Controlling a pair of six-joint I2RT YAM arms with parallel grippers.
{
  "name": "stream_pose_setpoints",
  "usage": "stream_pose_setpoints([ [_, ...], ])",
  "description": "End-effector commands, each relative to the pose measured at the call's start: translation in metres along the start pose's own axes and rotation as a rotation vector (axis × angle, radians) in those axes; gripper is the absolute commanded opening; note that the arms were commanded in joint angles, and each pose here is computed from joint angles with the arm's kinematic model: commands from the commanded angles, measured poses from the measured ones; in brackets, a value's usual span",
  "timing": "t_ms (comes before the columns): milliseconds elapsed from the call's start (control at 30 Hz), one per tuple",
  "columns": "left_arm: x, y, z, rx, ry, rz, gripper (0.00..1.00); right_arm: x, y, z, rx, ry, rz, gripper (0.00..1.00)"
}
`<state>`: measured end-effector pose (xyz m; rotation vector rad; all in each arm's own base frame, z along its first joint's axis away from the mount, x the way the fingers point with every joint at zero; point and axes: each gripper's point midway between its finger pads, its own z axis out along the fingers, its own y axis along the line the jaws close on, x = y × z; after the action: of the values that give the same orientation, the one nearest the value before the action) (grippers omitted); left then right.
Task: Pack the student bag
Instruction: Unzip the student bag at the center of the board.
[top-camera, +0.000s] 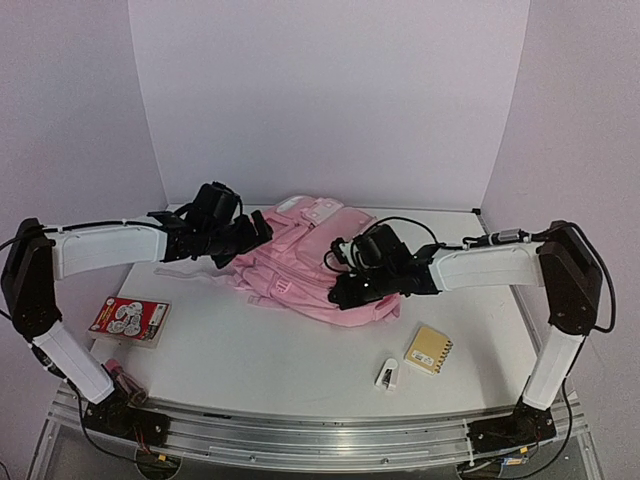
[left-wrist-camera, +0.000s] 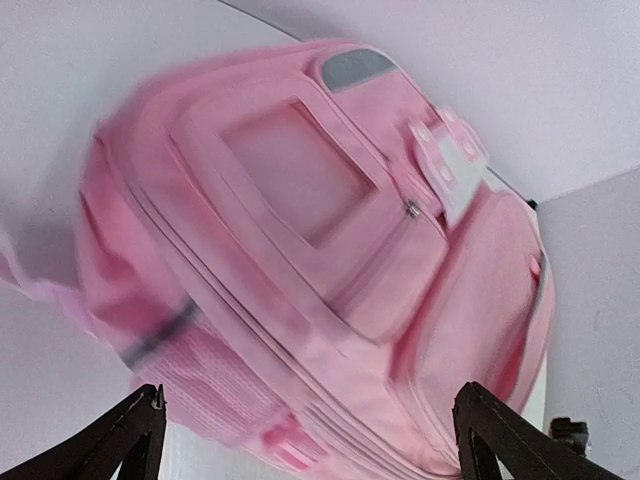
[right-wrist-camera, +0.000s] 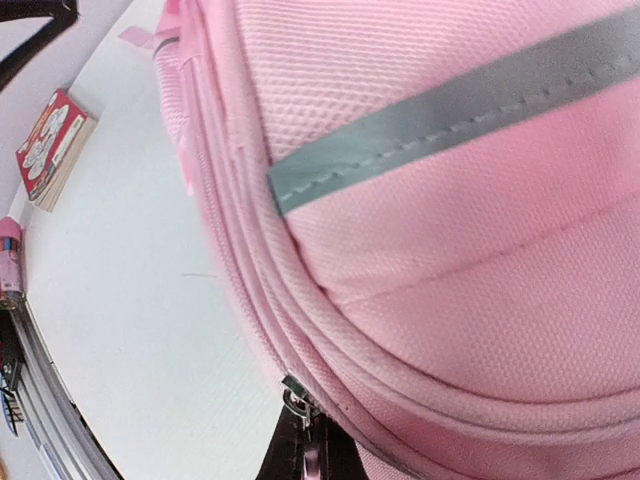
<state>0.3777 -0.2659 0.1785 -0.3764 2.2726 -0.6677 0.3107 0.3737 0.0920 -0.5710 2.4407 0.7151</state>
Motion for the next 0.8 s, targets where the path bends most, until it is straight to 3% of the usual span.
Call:
stream_pose_setpoints([
  [0, -0.029, 0.043, 0.025, -0.091, 0.065, -0.017, 1.00, -0.013, -0.059, -0.017, 0.136, -0.043, 0.068, 0.00],
  [233, -0.044, 0.038, 0.068, 0.053, 0.135, -0.004, 1.00, -0.015, -0.106, -0.029, 0.223, -0.019, 0.077, 0.00],
  [400, -0.041, 0.030, 0.094, 0.131, 0.169, -0.004, 0.97, -0.025, -0.113, -0.037, 0.252, -0.012, 0.042, 0.00],
  [433, -0.040, 0.030, 0.100, 0.145, 0.177, -0.009, 0.91, -0.026, -0.112, -0.037, 0.249, -0.010, 0.034, 0.00],
  [500, -0.039, 0.027, 0.106, 0.179, 0.190, -0.018, 0.69, -0.028, -0.112, -0.037, 0.249, -0.005, 0.028, 0.00],
  [600, -0.036, 0.026, 0.111, 0.207, 0.206, -0.033, 0.20, -0.032, -0.115, -0.040, 0.274, 0.008, 0.034, 0.00],
  [633, -0.035, 0.026, 0.111, 0.211, 0.211, -0.037, 0.08, -0.034, -0.114, -0.041, 0.278, 0.019, 0.042, 0.00],
  [667, -0.033, 0.026, 0.108, 0.213, 0.213, -0.046, 0.02, -0.035, -0.111, -0.043, 0.269, 0.032, 0.053, 0.00],
  [767, -0.030, 0.025, 0.092, 0.255, 0.187, -0.091, 0.00, -0.042, -0.092, -0.044, 0.187, 0.055, 0.111, 0.00],
])
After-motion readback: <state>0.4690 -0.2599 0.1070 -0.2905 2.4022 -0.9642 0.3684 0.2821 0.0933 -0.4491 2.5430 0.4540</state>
